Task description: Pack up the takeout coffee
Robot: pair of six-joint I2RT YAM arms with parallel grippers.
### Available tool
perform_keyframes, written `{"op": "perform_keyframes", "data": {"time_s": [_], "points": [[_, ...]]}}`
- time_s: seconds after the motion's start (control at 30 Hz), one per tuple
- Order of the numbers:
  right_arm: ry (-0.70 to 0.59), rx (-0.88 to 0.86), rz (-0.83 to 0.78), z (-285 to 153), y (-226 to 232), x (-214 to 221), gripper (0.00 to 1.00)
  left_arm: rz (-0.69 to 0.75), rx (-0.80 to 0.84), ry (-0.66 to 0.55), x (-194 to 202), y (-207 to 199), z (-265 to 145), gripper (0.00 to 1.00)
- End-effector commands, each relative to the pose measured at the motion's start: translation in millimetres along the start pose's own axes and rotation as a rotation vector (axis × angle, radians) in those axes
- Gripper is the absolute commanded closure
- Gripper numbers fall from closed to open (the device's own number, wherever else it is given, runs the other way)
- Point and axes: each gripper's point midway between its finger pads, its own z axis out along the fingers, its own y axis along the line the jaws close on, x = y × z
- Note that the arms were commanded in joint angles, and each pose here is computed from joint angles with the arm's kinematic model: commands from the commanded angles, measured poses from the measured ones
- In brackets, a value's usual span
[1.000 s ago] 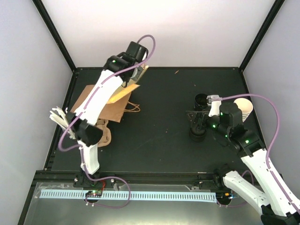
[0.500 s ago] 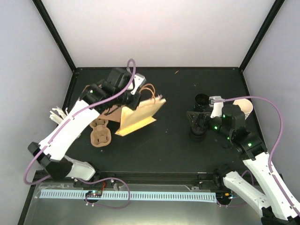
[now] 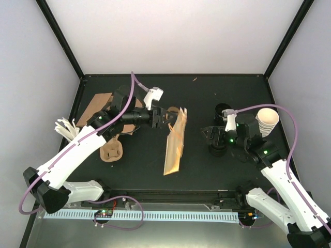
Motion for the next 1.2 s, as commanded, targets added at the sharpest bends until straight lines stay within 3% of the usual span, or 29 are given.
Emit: {"op": "perform_keyframes", "data": {"time_s": [0.0, 0.13, 0.27, 0.43, 0.53, 0.7, 0.93, 1.17], "points": [[-0.025, -0.041, 0.001, -7, 8, -1, 0.00, -0.009, 0.076, -0.039, -2, -11, -5, 0.21], [-0.028, -0.026, 0.000, -9, 4, 2, 0.00, -0.019, -0.196, -0.018, 16, 37, -18, 0.16], [-0.029, -0.019, -0.001, -7, 1, 5, 0.00, -0.146, -0.534, -0.010, 42, 104, -51, 0.12], [-0.029, -0.028, -0.004, -5, 4, 1, 0.00, -0.364, -0.696, -0.017, 78, 170, -78, 0.22], [-0.036, -0.034, -0.008, -7, 6, -2, 0.00, -0.476, -0.788, -0.030, 96, 202, -92, 0.37], [-0.048, -0.029, -0.017, -10, 6, -4, 0.00, -0.615, -0.881, 0.029, 123, 238, -92, 0.97], [-0.066, -0.014, -0.022, -15, 4, -6, 0.00, -0.770, -0.959, 0.181, 159, 270, -71, 0.99], [-0.075, 0.005, -0.033, -16, 1, -7, 0.00, -0.810, -1.137, 0.217, 179, 297, -83, 0.98]]}}
